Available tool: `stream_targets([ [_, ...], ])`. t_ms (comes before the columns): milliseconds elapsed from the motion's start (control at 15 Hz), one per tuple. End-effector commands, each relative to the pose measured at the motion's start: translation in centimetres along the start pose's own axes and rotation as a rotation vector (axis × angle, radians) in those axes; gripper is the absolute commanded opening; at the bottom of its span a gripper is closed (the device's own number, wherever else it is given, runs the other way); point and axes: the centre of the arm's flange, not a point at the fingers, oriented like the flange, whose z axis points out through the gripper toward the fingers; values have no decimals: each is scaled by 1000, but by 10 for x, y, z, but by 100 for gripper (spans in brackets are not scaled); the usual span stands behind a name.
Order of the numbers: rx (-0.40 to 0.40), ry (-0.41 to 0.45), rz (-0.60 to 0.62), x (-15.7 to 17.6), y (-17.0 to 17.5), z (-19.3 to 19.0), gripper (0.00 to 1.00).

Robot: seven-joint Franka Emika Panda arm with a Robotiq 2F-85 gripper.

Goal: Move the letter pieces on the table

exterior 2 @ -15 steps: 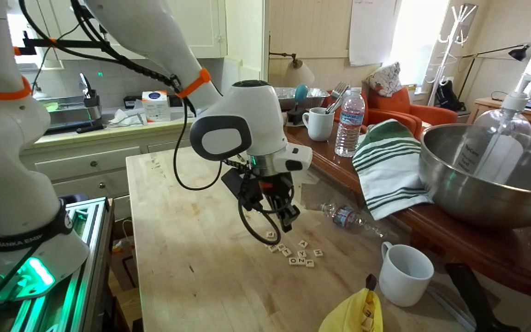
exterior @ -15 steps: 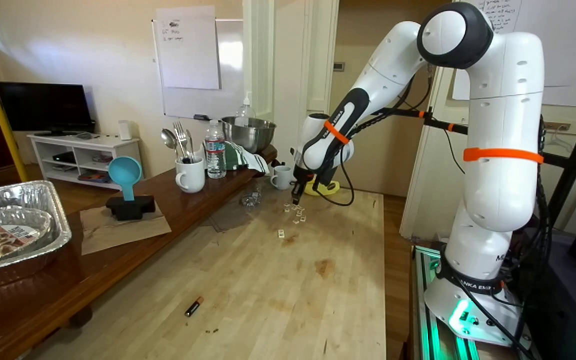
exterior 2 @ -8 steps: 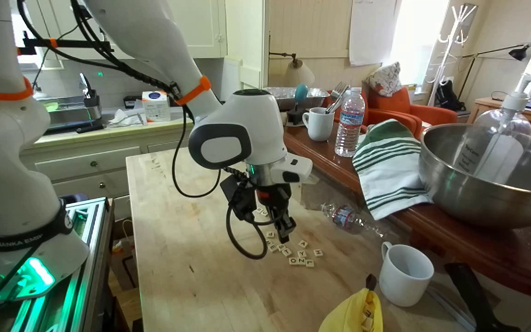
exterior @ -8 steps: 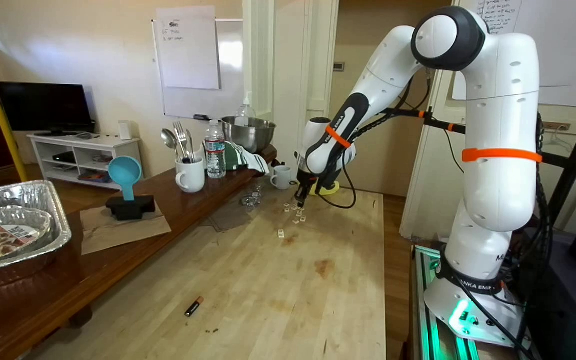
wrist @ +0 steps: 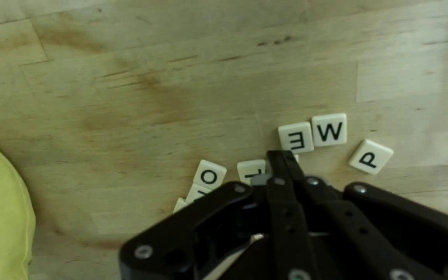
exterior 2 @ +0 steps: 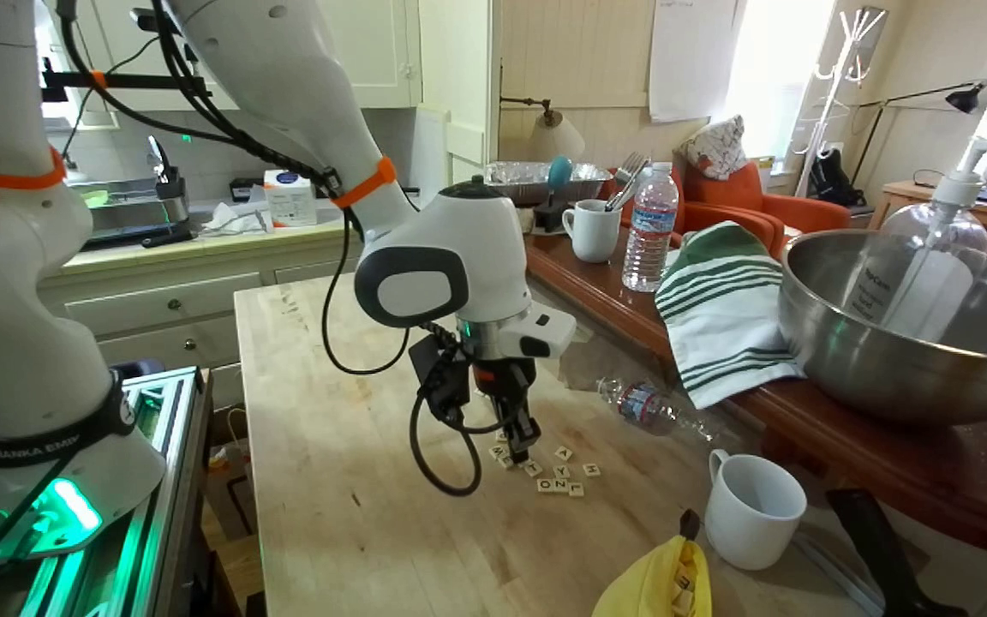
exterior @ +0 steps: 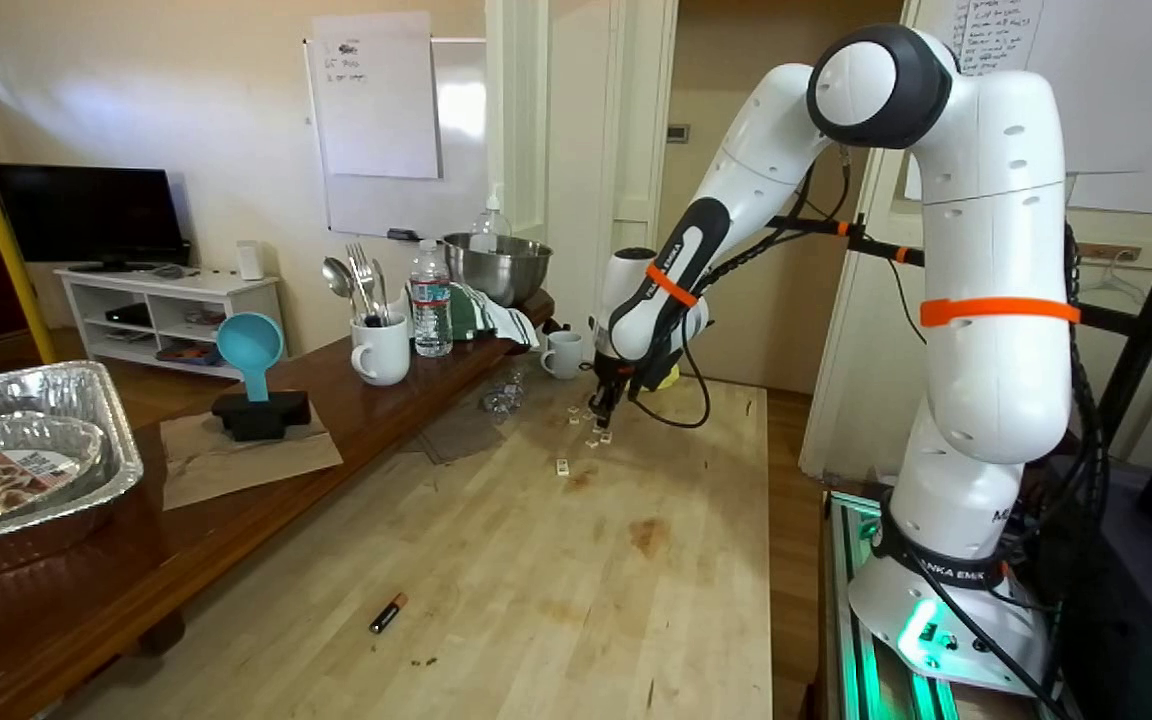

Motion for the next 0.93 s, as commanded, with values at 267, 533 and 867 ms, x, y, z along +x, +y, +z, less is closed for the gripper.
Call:
stream_targets([
  [267,-4,-14,35,9,-3,17,0],
  [533,-5,-18,19,14,-6,18,0],
  [867,-2,-7,16,16,-6,13,0],
])
